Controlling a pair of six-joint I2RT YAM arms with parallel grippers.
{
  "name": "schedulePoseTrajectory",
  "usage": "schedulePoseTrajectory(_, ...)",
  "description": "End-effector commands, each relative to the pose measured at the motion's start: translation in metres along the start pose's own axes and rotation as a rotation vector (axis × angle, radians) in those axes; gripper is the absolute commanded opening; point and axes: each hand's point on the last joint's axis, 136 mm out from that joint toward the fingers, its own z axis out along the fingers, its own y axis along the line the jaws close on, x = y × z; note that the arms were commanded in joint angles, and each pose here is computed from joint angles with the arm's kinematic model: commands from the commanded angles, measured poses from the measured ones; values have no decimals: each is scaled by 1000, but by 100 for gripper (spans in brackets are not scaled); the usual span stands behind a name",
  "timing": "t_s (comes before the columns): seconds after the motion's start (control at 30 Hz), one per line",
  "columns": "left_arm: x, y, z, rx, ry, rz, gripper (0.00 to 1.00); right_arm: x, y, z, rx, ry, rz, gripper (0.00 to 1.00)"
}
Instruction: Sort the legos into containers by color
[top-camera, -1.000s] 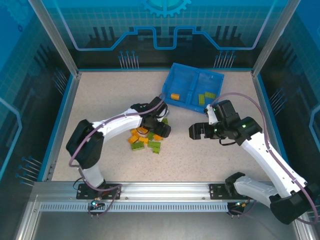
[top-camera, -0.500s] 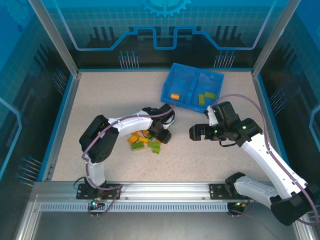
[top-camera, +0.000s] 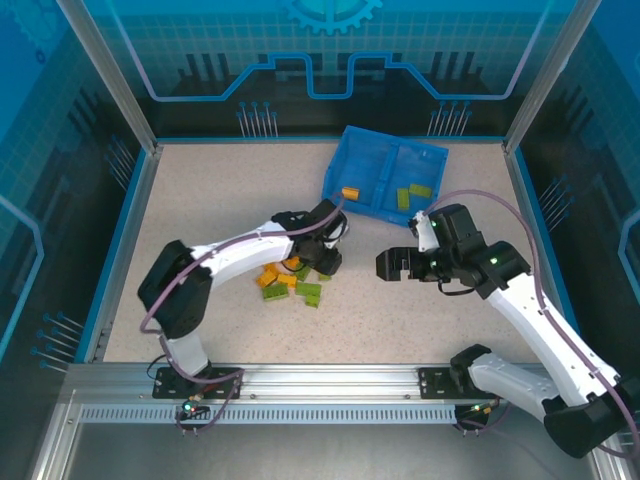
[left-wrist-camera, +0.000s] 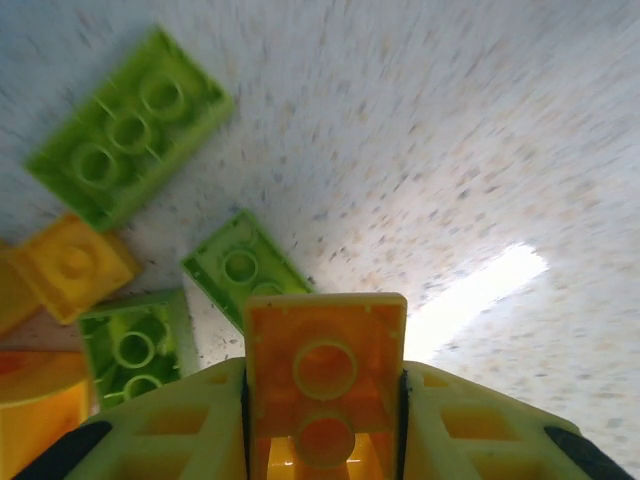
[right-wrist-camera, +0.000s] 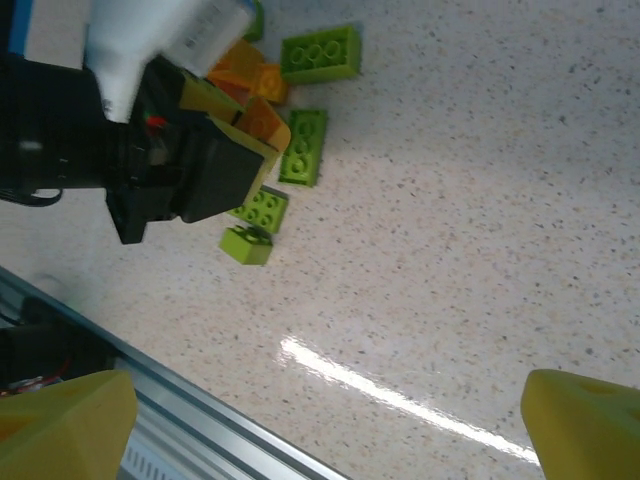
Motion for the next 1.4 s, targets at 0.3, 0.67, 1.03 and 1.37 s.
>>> schedulePoseTrajectory(0.3, -175, 54, -16, -119, -314, -182, 24, -10, -4, -20, 32, -121, 68, 100)
schedulePoseTrajectory(0.67, -238, 77, 54, -155, -353, -222, 35, -6, -4, -31, 25, -141, 80, 100)
schedulePoseTrajectory(1.03, -252, 59, -3, -62, -415, -242, 52, -9, 1, -36, 4, -160, 90, 100)
schedulePoseTrajectory(1.37, -163, 71, -106, -80, -468, -495, 50, -14, 3, -27, 7, -139, 78, 100)
